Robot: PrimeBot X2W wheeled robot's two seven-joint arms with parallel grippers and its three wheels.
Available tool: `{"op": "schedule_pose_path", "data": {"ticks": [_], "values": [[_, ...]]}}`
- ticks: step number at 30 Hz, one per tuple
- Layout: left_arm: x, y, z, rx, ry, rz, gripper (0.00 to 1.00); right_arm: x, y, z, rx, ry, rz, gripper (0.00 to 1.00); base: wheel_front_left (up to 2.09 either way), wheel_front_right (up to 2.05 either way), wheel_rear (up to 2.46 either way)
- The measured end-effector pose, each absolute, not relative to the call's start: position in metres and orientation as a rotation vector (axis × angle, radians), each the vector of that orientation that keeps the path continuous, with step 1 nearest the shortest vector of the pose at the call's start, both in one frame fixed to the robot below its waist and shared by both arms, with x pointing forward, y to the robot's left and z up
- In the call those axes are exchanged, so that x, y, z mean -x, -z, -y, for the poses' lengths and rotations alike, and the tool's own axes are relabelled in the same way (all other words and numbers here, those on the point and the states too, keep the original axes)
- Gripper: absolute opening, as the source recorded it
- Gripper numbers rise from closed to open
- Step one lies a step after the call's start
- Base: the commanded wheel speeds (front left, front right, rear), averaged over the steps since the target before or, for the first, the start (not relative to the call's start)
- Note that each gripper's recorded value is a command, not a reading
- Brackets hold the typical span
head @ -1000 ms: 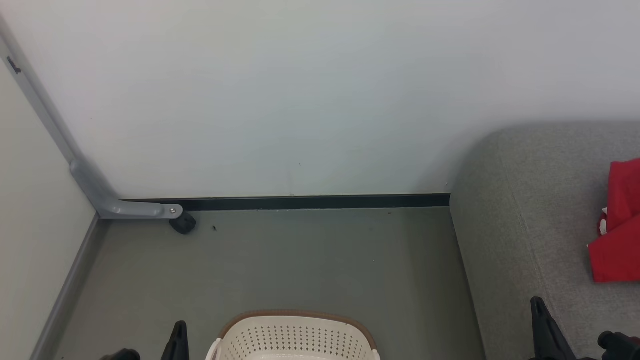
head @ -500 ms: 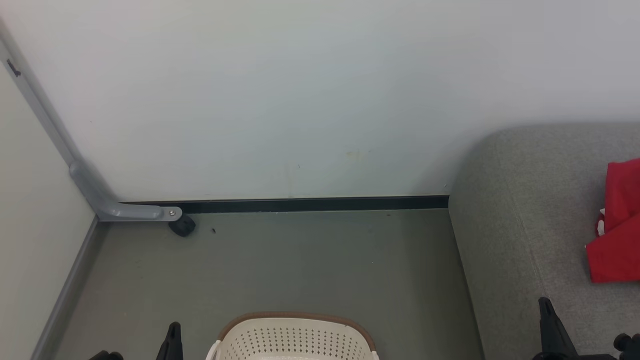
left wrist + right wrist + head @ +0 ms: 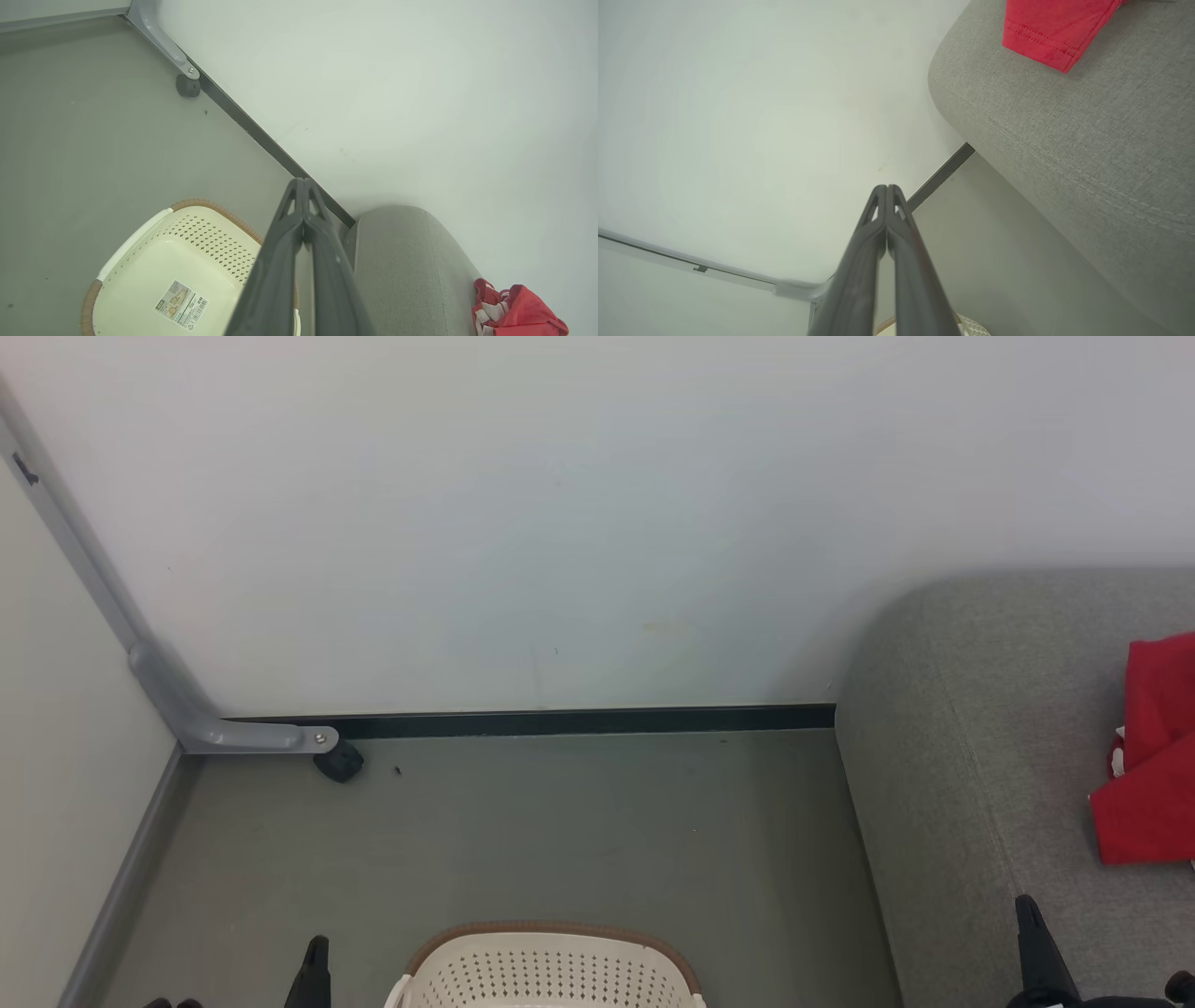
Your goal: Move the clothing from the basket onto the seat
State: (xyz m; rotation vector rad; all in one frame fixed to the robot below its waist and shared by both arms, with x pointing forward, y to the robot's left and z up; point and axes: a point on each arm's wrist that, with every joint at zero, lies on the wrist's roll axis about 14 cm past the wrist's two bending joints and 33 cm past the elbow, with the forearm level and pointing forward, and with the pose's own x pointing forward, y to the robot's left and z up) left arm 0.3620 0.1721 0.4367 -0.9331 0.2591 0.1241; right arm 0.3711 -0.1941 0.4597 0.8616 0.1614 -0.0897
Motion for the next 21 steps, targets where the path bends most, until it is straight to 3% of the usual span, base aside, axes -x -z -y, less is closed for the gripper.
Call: {"op": "schedule_pose_path", "data": {"ticks": [21], "values": [[-0.369, -0.449, -0.178, 1.205, -0.113, -0.216, 0.00, -0.374, -0.466, 0.199, -1.167, 0.104, -0.134, 0.00, 0.00, 0.00, 0.00]]}}
